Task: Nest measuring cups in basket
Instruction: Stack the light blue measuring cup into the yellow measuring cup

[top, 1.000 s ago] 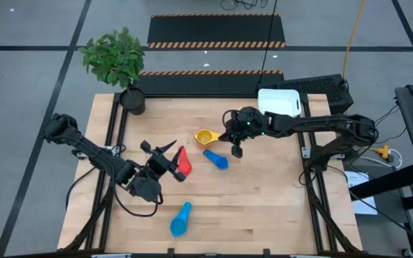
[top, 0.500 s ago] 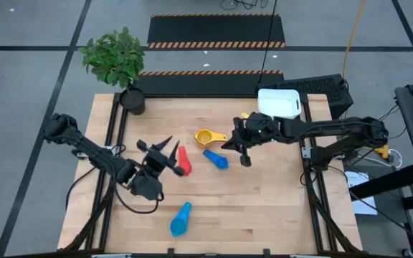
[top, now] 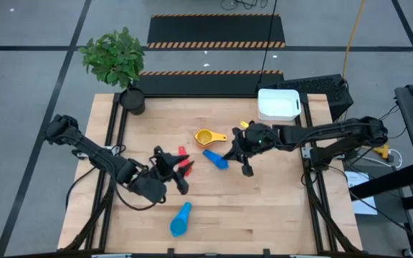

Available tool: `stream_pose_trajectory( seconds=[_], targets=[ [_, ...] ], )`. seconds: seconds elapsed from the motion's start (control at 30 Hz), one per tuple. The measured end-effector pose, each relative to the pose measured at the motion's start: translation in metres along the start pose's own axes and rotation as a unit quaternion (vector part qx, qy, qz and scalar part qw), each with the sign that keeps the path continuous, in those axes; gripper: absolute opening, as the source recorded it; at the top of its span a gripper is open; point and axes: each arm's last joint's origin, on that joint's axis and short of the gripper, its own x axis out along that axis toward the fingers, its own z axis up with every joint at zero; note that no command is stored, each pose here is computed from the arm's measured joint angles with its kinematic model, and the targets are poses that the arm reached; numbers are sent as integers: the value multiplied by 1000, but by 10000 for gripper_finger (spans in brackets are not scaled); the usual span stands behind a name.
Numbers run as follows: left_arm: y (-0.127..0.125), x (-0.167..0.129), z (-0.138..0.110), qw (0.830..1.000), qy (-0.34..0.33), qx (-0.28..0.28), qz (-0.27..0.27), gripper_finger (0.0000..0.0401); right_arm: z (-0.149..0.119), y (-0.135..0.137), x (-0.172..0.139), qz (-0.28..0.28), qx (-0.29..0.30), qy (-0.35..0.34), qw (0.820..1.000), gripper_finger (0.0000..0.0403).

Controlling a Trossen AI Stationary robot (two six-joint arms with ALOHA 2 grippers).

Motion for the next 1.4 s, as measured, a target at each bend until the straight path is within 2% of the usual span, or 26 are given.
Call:
stream_pose_trajectory(
  seconds=[0.17, 0.27, 0.5, 0.67, 0.83, 1.0, 1.07, 1.17, 1.3, 1.4],
  targets=[
    [-25, 13, -13, 996, 85, -29, -21, 136, -11, 17, 5, -1, 18, 18, 1000, 0],
    [-46, 26, -23, 990, 135, -19, -21, 136, -18, 28, 8, -5, 29, 30, 999, 0],
    [-99, 45, -29, 978, 209, 0, -9, 135, -26, 60, 11, 42, 47, 46, 997, 0],
    [-122, 49, -43, 966, 258, -23, 16, 135, -33, 89, 9, 83, 52, 66, 993, 0],
    [-125, 48, -72, 930, 354, -70, 72, 136, -38, 115, 6, 117, 47, 78, 989, 0],
    [-113, 41, -104, 870, 442, -96, 194, 136, -43, 136, 1, 121, 40, 79, 989, 0],
    [-108, 37, -108, 855, 448, -98, 241, 136, -44, 142, -1, 122, 41, 79, 989, 0],
    [-103, 29, -108, 848, 441, -97, 277, 136, -46, 149, -3, 130, 46, 79, 987, 0],
    [-107, 21, -113, 851, 443, -95, 266, 142, -47, 153, -4, 136, 29, 79, 987, 0],
    [-109, 18, -114, 850, 446, -97, 263, 167, -47, 153, -4, 136, 13, 76, 988, 0]
  ],
)
